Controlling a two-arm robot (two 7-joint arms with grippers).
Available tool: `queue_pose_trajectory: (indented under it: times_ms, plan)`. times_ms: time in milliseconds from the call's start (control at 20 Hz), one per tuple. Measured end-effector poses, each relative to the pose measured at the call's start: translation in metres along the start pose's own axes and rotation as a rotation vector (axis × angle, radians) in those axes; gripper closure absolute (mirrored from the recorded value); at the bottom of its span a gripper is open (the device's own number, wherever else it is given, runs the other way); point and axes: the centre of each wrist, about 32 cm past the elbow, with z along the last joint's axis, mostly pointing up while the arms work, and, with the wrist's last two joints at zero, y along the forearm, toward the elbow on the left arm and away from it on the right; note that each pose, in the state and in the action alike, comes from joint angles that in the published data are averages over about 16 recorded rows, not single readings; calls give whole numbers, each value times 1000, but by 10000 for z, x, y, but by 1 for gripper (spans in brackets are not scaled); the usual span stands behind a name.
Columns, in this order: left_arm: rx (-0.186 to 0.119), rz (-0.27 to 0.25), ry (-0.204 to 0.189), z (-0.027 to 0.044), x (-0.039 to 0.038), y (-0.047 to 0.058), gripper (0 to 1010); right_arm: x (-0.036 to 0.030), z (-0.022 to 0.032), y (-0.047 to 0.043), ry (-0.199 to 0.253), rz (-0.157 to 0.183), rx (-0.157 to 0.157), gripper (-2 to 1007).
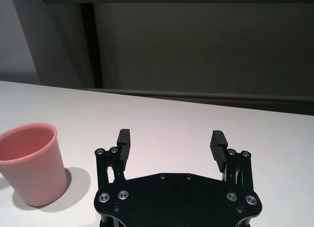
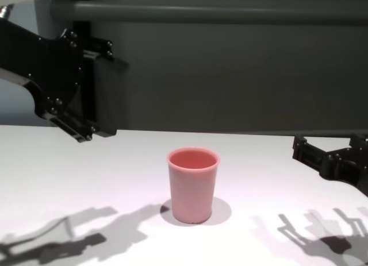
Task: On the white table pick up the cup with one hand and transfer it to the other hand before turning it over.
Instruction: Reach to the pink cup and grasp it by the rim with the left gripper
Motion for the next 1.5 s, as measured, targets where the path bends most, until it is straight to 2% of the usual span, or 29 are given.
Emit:
queue_pose_trajectory:
  times_ms: [450, 800, 1100, 1500]
  plan:
    - [-28, -195, -129, 112, 341, -156, 9, 0, 0, 0, 0, 0, 0, 3]
    - [-28, -318, -211, 234, 544, -338, 9, 0, 0, 0, 0, 0, 0, 3]
    - [-19, -384, -267, 333, 647, -484, 9, 0, 0, 0, 0, 0, 0, 3]
    - [-14, -432, -333, 459, 717, -645, 9, 0, 0, 0, 0, 0, 0, 3]
